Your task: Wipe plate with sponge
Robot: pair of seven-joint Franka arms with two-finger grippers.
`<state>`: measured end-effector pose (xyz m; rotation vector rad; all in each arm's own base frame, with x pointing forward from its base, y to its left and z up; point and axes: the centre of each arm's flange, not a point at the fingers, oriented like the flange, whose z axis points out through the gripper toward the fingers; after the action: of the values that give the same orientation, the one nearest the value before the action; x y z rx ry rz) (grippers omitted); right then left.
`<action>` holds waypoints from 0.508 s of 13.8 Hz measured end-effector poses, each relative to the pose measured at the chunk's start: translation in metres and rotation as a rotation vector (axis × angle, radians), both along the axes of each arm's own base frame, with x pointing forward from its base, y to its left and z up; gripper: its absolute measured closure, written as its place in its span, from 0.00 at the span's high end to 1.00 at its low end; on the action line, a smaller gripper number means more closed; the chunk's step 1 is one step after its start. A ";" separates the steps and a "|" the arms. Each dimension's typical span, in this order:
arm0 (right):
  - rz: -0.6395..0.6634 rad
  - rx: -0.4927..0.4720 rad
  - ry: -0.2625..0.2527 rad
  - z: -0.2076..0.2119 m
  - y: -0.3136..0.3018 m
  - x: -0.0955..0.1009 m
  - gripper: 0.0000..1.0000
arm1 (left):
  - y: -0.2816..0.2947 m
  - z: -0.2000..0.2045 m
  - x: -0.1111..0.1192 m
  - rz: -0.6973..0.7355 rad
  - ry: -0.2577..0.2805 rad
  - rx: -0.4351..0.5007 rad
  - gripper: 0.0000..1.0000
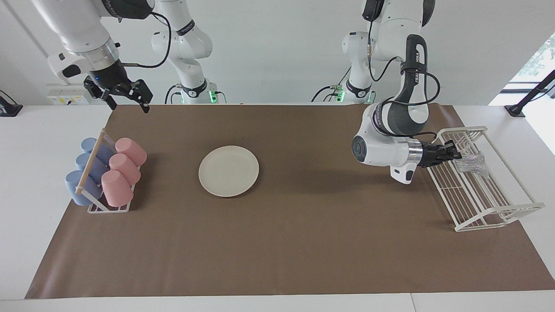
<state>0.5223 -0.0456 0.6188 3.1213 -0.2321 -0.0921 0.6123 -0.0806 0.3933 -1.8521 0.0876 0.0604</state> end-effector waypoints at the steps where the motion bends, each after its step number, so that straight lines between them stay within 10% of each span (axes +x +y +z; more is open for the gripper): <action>1: -0.001 0.004 -0.002 -0.007 -0.013 0.000 1.00 | 0.007 -0.001 0.002 0.001 -0.003 -0.009 0.05; 7: 0.030 0.009 0.003 -0.016 -0.002 0.002 1.00 | 0.020 -0.018 0.008 0.018 -0.063 -0.048 0.05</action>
<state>0.5247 -0.0474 0.6033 3.1324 -0.1858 -0.0984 0.6206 -0.0603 0.3749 -1.9009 0.0286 0.0128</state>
